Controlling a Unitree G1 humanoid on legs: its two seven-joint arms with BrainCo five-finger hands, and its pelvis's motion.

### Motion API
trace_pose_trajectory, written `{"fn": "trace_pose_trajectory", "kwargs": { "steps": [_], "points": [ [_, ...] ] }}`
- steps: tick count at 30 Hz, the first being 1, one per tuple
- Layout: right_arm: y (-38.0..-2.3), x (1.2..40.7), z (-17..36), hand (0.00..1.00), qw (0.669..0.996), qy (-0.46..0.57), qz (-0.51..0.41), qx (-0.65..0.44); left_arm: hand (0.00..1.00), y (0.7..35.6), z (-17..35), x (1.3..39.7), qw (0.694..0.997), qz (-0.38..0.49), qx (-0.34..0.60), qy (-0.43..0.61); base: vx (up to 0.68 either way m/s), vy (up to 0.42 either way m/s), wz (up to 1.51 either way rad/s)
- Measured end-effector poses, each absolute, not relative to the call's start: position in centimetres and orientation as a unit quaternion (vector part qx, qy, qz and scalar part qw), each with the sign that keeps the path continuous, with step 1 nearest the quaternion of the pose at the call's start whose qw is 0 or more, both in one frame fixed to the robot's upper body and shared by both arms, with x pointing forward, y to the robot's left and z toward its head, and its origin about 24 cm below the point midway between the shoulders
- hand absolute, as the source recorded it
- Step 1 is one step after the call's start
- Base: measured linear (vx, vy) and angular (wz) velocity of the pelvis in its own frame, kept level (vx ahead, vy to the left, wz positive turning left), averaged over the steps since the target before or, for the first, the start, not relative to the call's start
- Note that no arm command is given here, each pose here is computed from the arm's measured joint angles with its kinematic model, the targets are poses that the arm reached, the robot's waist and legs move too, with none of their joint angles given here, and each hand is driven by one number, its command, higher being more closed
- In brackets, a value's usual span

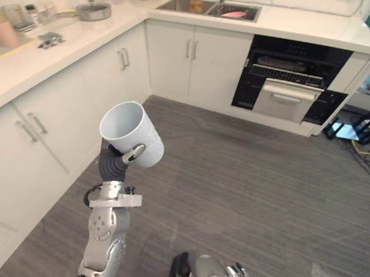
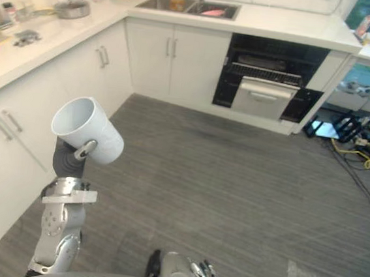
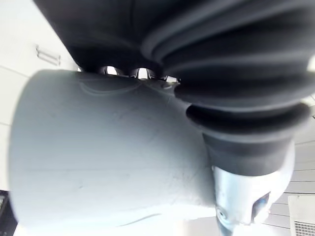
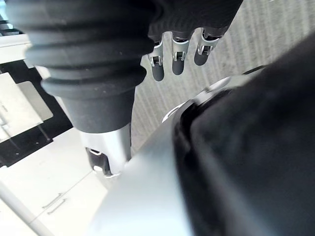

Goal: Walk over to the sink, pick up the cup, carry it to the dishwasher, place the cup inside the dishwasher, then close the dishwasher door

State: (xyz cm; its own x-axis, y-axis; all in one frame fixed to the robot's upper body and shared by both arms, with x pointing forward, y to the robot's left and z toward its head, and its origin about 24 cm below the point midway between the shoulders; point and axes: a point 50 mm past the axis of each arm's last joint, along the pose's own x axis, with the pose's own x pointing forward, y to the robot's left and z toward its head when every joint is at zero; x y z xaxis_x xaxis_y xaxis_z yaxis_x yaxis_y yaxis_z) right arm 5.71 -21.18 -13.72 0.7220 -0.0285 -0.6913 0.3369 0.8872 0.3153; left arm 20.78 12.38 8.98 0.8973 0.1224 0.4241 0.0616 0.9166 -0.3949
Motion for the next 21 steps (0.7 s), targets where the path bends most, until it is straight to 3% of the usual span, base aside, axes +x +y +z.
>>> {"fn": "trace_pose_trajectory", "kwargs": {
  "steps": [4,11,17,21],
  "points": [
    [-21.0,6.5,-13.5,0.00,0.910,0.345,-0.090,0.214,1.00,13.7,8.9,19.9,0.953,0.044,-0.190,-0.230,0.57,-0.141,-0.77],
    [-21.6,13.0,-11.2,0.00,0.952,0.242,-0.081,0.171,1.00,14.3,8.4,19.3,0.954,0.071,-0.190,-0.219,0.61,0.111,-0.98],
    [-21.3,12.0,-12.0,0.00,0.932,0.240,-0.196,0.186,1.00,15.6,7.7,20.0,0.963,0.051,-0.152,-0.215,0.76,0.194,-0.34],
    [-22.2,12.7,-10.9,0.00,0.947,0.197,-0.201,0.156,1.00,14.8,8.6,20.2,0.959,0.044,-0.164,-0.228,0.54,0.073,-0.10]
  ]
}}
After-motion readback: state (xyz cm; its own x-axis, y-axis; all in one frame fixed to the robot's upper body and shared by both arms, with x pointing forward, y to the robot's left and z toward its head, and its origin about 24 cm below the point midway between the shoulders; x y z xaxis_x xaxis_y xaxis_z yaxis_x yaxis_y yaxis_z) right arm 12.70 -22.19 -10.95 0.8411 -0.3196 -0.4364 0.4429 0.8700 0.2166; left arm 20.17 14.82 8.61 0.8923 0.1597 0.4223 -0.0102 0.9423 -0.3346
